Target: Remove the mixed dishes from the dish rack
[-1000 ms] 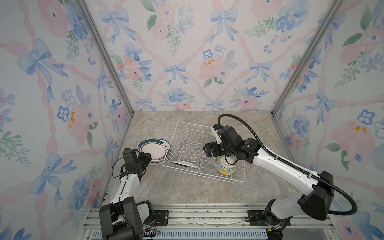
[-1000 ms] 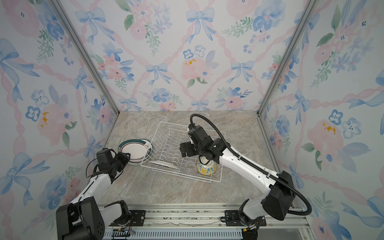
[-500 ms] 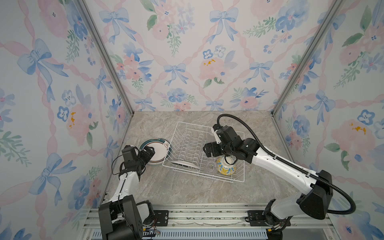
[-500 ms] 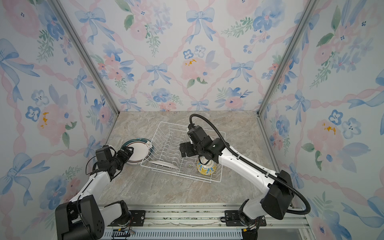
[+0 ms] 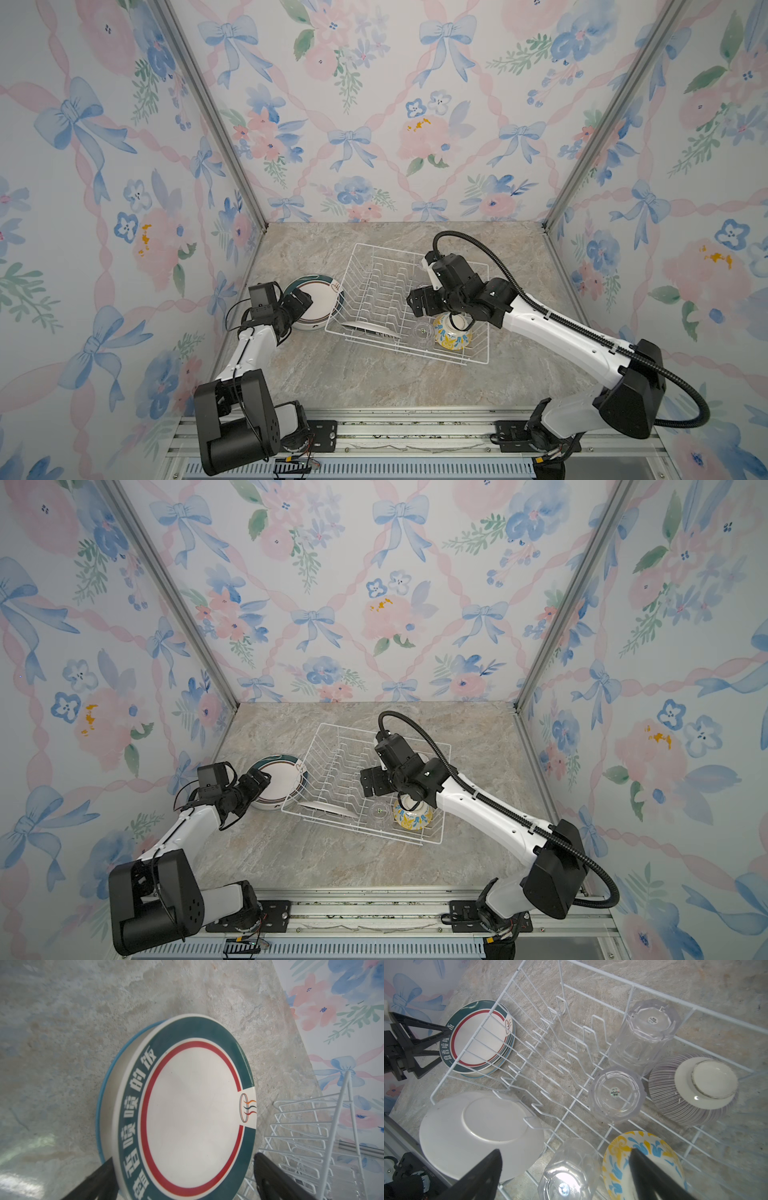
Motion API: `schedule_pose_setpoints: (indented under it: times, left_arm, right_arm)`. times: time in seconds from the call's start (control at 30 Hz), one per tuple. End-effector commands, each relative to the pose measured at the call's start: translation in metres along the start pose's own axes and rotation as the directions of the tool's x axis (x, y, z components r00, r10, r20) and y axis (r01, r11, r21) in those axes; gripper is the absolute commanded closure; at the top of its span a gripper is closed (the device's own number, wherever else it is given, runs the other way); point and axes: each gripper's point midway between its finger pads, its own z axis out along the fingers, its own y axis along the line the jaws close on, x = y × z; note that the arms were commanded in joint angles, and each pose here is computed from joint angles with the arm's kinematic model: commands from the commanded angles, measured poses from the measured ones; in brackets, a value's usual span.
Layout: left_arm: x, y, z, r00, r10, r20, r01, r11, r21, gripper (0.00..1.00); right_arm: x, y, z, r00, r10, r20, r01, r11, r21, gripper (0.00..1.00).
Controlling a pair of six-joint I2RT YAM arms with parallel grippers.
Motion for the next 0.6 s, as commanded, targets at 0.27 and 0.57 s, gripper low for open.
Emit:
schedule_pose_setpoints:
  times: [0.27,0.57]
  left_arm:
    - [-0.017,0.022,-0.025,0.996,0.074,0.054,-0.061,0.975,-0.215,0.02]
    - [-0.005,0.005,-0.032,0.994,0.098,0.043,-0.092,0.987,-0.133,0.02]
  right_arm:
    - [0.002,-0.016,-0.012,0.989,-0.146,-0.011,0.146,0.987,0.066,0.03]
    - [0.02,0.01,-0.023,0.979,-0.2,-0.039,0.196,0.978,-0.075,0.03]
